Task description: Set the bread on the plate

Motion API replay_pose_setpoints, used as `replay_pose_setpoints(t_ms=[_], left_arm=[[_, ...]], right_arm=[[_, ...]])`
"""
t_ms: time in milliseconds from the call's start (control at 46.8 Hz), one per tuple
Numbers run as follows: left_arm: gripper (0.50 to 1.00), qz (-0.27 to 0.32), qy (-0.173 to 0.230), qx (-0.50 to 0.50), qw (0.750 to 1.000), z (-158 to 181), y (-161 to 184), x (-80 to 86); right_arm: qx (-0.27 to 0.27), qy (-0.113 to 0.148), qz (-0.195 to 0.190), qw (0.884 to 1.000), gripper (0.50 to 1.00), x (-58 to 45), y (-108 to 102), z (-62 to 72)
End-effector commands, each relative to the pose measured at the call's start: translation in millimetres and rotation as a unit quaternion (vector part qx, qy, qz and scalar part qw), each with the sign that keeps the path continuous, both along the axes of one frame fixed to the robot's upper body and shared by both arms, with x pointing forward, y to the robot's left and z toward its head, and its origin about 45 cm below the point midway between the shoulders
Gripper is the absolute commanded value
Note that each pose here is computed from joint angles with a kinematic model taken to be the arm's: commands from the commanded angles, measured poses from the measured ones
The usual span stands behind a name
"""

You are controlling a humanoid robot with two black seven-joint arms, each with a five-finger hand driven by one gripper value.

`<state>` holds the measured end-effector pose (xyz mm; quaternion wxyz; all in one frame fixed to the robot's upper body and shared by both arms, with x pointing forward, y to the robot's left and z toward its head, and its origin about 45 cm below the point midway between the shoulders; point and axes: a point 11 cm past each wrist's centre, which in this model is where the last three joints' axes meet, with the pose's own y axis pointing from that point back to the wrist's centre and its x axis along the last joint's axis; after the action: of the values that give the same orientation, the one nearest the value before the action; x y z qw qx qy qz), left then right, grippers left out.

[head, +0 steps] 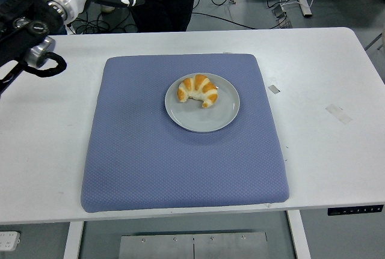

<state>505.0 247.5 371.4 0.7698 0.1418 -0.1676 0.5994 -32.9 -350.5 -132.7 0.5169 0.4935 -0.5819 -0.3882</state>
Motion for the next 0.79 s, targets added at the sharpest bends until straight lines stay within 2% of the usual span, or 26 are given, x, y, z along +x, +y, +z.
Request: replay_pose_setpoints(t_ms=[0, 128, 299, 556, 662, 769], left_arm=[[0.934, 0.020, -0.006, -0.031, 0.999, 0.5, 22.6, -1.0], [0.936, 0.058, -0.006, -0.075, 0.996, -4.7, 58.7, -4.3], [0.939, 0.090, -0.014, -0.114, 0.989, -16.0, 87.7, -9.1], [0.948, 0.101, -0.006, -0.141, 0.985, -20.5, 96.6, -10.6], [0.949, 0.104, 0.000, -0.139, 0.985, -26.3, 98.9, -12.3], [0.951, 0.106, 0.003, -0.139, 0.985, -30.3, 101.0, -13.6]], right_arm=[[0.000, 0.000, 0.000, 1.000, 1.000, 0.2, 0.0, 0.0], [0.000, 0.000, 0.000, 1.000, 1.000, 0.2, 0.0, 0.0], [0.000, 0.000, 0.000, 1.000, 1.000, 0.2, 0.0, 0.0], [0.002, 0.000, 0.000, 1.000, 1.000, 0.2, 0.7, -0.1], [0.010, -0.011, 0.001, 1.000, 1.000, 12.7, 6.3, -0.9], [0.008, -0.011, 0.002, 1.000, 1.000, 13.4, 4.8, -0.7]])
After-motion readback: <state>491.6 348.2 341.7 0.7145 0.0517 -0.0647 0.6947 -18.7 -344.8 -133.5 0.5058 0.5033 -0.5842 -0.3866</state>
